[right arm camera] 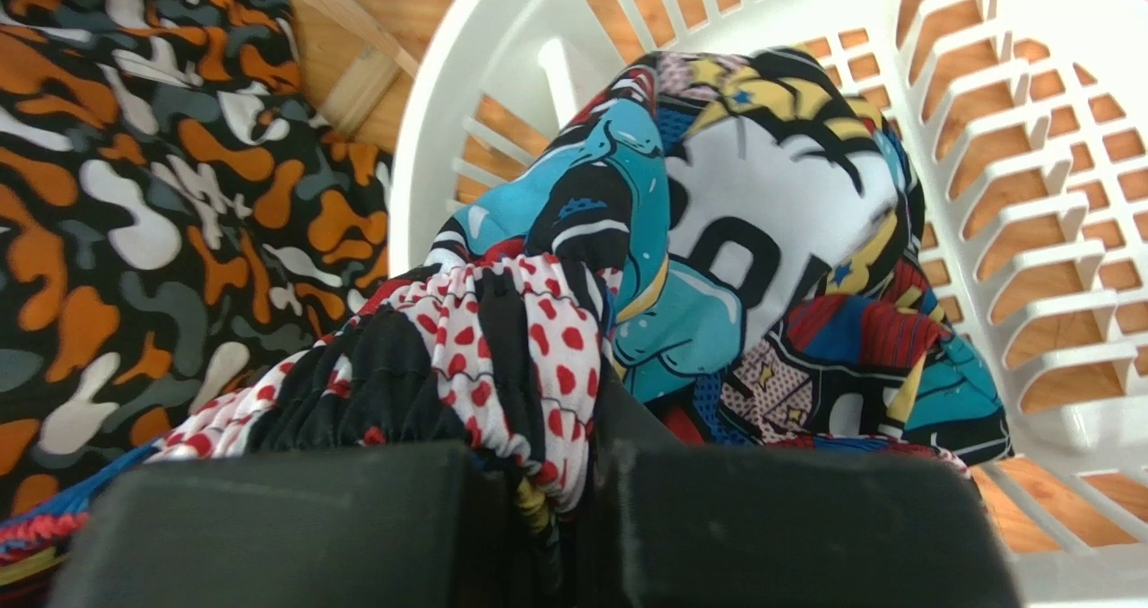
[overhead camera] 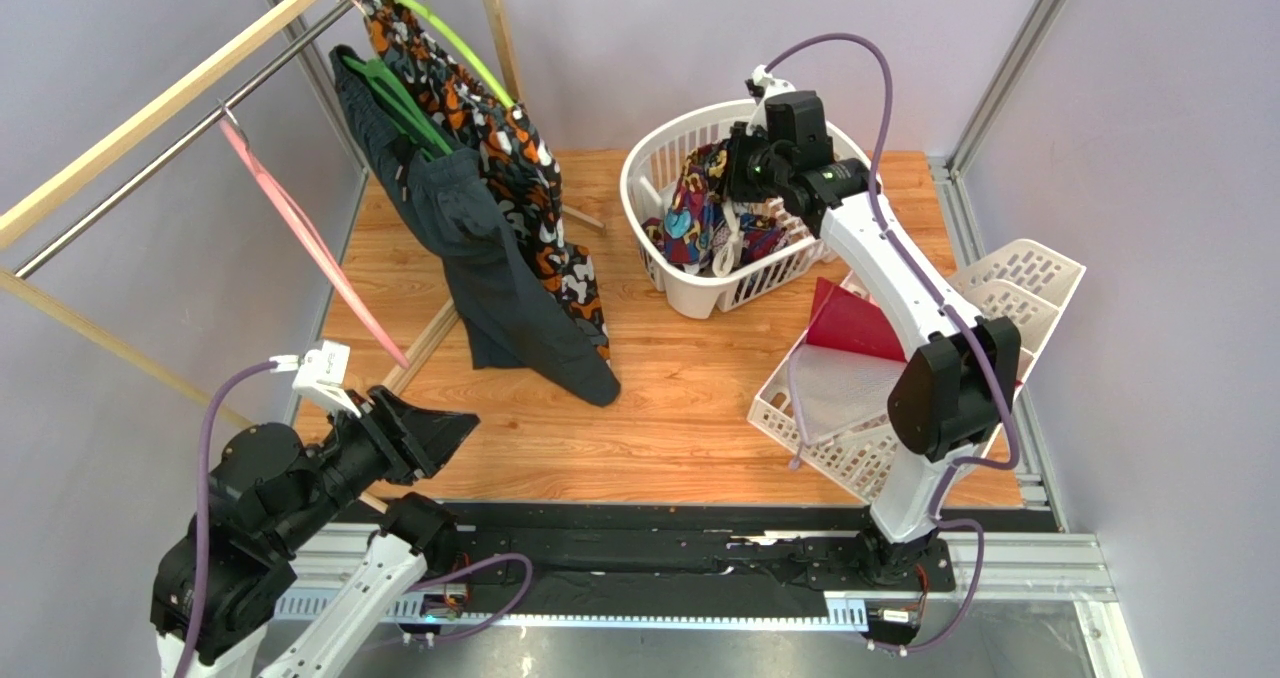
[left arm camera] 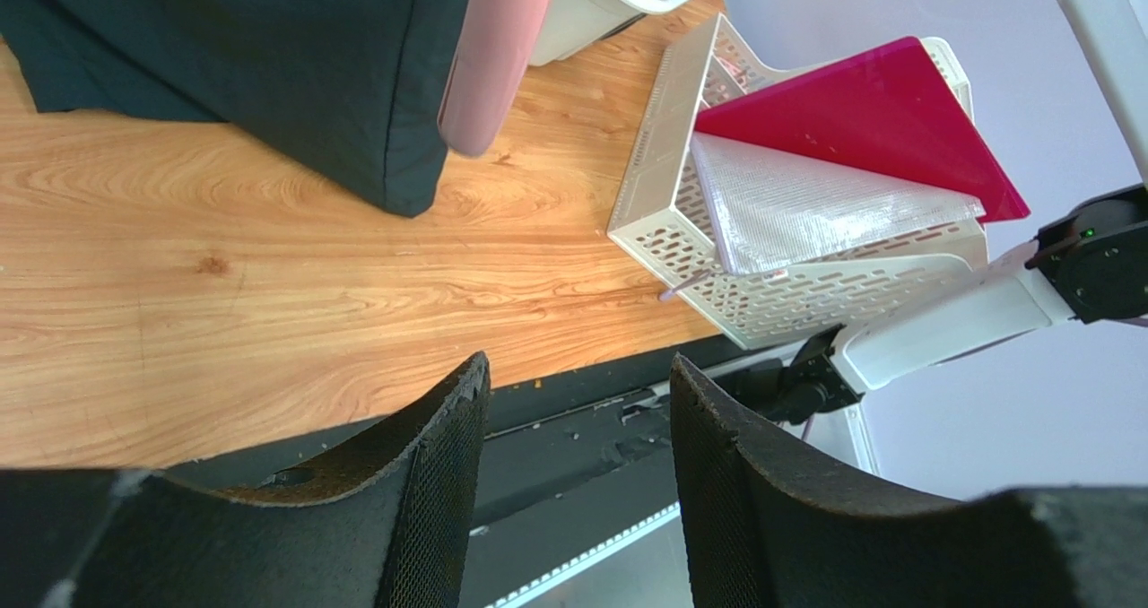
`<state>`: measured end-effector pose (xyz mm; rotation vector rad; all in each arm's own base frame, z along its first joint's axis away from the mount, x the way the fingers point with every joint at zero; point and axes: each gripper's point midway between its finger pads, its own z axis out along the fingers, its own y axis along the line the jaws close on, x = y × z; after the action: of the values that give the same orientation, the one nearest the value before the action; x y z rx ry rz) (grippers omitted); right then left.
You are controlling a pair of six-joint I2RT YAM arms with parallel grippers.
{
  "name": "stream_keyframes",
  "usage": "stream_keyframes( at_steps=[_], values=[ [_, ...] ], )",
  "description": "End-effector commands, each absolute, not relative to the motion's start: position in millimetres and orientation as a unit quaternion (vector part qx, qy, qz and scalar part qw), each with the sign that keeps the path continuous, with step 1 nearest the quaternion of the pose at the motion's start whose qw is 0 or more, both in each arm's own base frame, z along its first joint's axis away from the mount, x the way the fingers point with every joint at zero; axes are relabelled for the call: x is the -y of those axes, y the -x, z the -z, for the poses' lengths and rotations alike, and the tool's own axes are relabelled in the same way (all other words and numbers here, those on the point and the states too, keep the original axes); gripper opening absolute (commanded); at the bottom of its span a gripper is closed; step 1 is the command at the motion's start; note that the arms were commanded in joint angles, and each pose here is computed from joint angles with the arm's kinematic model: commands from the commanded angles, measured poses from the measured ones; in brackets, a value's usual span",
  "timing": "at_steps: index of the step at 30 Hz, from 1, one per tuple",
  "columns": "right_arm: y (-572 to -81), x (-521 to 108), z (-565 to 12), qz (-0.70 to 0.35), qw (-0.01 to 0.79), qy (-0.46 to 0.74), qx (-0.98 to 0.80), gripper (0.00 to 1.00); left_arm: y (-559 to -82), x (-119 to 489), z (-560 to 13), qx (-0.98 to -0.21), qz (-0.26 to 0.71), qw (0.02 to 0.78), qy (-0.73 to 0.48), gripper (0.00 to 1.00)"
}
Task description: Remove the shorts from the hanger
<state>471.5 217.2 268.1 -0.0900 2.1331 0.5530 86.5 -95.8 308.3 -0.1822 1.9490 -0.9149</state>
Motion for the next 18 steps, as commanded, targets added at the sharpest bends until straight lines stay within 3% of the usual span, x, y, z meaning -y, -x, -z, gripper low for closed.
stream_keyframes(
  at_steps=[1,13,16,18],
  values=[
    [-483,-212,-260,-0.2,0.448,0.026,-0.871,0.0,-88,96,-307,-0.797,0.369,0.473,0.065,0.57],
    [-517,-193,-243,-0.091,0.44,0.021,-0.893,0.04,-89,97,-303,-0.801,0.366,0.469,0.064,0.57],
    [-516,-189,-246,-0.076,0.444,0.019,-0.893,0.11,-90,97,-301,-0.802,0.364,0.469,0.065,0.57],
    [-513,-187,-248,-0.067,0.446,0.019,-0.892,0.23,-90,98,-301,-0.802,0.367,0.468,0.065,0.57]
  ],
)
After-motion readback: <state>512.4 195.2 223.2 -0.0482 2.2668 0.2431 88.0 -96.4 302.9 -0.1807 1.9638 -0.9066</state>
